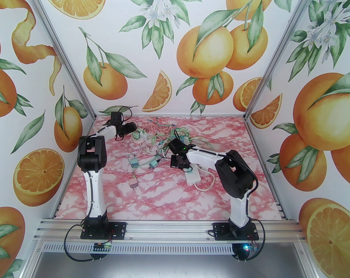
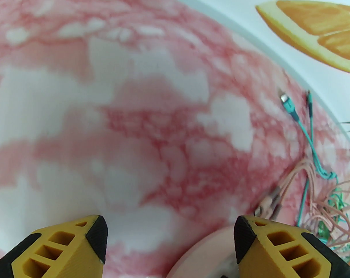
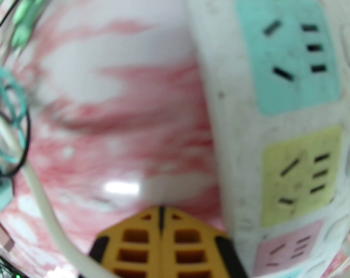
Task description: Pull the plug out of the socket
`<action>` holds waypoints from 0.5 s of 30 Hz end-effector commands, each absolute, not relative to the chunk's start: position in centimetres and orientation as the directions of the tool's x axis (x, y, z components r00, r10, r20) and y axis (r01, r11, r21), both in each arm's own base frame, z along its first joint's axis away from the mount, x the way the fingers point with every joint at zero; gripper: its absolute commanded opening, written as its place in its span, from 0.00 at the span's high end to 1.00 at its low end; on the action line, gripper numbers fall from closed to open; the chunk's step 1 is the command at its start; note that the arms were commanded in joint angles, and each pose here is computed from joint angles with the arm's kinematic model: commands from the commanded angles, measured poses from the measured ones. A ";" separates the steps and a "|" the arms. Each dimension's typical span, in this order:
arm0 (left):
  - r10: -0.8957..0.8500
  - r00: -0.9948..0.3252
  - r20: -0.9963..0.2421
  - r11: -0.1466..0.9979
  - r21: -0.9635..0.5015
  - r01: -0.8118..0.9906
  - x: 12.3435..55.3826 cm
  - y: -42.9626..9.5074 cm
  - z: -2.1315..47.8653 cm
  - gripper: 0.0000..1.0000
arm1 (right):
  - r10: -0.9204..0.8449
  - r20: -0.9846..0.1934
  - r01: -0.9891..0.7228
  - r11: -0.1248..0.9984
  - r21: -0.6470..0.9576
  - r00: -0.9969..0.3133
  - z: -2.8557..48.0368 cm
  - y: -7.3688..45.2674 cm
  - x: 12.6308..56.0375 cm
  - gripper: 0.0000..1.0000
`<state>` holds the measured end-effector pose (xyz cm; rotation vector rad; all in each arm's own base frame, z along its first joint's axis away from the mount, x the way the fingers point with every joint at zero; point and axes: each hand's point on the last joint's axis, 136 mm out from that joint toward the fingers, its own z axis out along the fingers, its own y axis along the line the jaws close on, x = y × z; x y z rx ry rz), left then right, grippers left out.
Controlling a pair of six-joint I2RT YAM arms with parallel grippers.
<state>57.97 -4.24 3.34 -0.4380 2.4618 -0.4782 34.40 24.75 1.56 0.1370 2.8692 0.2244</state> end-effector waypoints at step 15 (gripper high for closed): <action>-0.365 -0.863 -0.349 0.876 -0.442 -0.192 45.6 -14.6 3.2 0.27 | 0.187 -0.267 0.165 0.981 0.103 -0.945 1.4 14.2 36.5 1.00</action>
